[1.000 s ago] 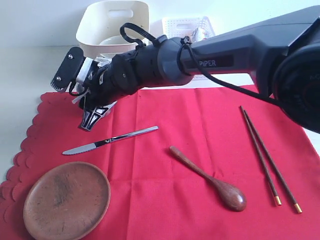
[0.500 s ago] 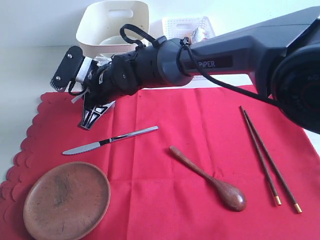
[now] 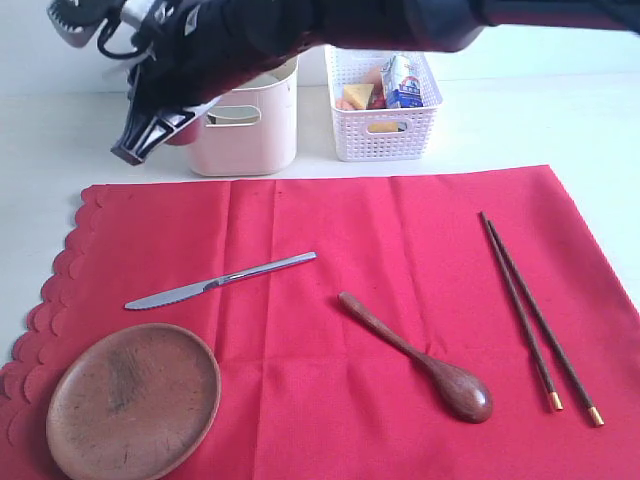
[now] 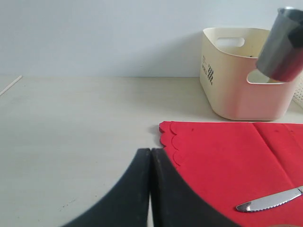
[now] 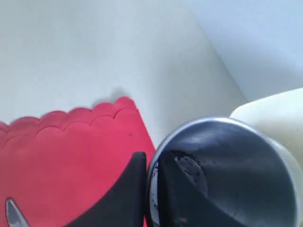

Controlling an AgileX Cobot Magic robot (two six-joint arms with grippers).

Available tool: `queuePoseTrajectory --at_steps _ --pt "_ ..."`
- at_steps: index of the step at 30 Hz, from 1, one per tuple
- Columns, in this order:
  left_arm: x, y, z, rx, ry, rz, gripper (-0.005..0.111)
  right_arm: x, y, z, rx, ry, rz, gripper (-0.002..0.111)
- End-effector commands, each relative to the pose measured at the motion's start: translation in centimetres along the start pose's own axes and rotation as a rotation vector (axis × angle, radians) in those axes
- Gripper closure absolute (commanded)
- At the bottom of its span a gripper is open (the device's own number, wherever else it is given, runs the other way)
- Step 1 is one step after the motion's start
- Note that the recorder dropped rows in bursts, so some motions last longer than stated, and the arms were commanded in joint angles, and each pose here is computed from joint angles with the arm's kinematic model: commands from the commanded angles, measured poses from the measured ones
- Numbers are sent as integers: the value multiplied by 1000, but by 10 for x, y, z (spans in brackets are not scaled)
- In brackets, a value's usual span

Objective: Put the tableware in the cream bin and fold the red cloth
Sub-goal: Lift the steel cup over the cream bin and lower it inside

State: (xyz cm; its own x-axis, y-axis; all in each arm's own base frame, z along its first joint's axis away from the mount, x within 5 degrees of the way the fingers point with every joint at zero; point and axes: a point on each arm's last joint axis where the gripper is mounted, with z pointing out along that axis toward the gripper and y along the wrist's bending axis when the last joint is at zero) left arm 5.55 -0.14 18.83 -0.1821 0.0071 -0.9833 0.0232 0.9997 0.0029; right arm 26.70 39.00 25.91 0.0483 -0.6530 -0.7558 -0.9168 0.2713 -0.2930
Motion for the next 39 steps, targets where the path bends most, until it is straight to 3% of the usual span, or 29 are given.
queuePoseTrajectory --at_steps 1,14,22,32,39 --pt "-2 0 -1 4 -15 0 104 -16 -8 -14 68 -95 -18 108" --pt "-2 0 -1 4 -15 0 104 -16 -55 -23 272 -273 119 108" --pt "-2 0 -1 4 -15 0 104 1 -77 -4 394 -373 237 108" --pt "-2 0 -1 4 -15 0 104 24 -78 28 469 -407 237 108" --pt "-2 0 -1 4 -15 0 104 39 -76 46 517 -402 164 108"
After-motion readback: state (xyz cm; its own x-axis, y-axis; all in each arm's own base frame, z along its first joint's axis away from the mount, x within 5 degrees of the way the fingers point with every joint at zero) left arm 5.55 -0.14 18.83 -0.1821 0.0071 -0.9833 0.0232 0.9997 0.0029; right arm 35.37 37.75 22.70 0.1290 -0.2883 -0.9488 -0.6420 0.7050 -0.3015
